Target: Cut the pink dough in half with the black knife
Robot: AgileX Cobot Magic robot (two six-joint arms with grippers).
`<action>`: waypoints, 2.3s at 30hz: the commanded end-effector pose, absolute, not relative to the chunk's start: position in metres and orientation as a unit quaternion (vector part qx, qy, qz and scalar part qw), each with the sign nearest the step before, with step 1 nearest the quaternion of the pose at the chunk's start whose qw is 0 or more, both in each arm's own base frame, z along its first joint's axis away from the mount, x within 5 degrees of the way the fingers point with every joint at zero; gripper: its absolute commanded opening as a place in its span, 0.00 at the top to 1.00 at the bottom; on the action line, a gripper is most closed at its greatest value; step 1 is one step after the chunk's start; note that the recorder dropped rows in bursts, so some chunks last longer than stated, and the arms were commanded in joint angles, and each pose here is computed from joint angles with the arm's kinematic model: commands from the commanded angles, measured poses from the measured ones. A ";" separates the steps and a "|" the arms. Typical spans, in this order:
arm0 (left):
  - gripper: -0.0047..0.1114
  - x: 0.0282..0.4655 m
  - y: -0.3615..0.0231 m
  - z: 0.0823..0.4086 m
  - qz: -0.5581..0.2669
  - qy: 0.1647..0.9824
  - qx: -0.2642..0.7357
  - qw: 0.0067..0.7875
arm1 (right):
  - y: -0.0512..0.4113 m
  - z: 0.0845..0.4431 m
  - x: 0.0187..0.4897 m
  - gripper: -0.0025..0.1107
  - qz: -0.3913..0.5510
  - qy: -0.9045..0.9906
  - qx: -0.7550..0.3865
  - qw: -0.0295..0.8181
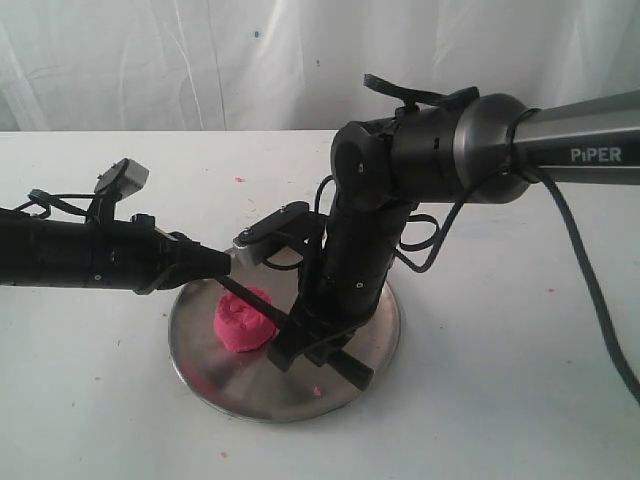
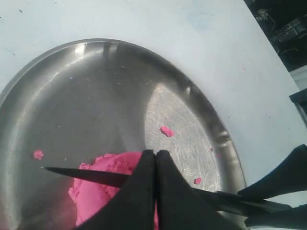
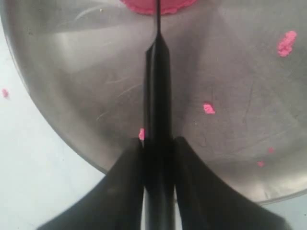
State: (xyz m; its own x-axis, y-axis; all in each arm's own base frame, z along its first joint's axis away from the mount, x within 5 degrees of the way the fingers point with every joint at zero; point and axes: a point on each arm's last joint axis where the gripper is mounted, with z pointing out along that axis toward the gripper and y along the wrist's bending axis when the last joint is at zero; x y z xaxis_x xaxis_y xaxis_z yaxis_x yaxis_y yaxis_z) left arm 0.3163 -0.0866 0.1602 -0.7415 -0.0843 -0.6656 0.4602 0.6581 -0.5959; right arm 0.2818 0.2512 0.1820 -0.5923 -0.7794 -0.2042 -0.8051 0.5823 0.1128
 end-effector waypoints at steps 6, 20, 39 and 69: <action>0.96 0.319 -0.085 0.160 -0.377 0.849 0.110 0.353 | 0.254 0.186 0.284 0.98 0.102 0.885 -0.446 0.083; 0.96 0.334 -0.090 0.150 -0.402 0.838 0.121 0.347 | 0.253 0.186 0.283 0.98 0.100 0.882 -0.455 0.075; 0.96 0.335 -0.087 0.137 -0.381 0.855 0.112 0.332 | 0.254 0.186 0.284 0.98 0.102 0.880 -0.456 0.085; 0.96 0.334 -0.090 0.124 -0.404 0.853 0.109 0.313 | 0.258 0.169 0.287 0.98 0.105 0.884 -0.450 0.070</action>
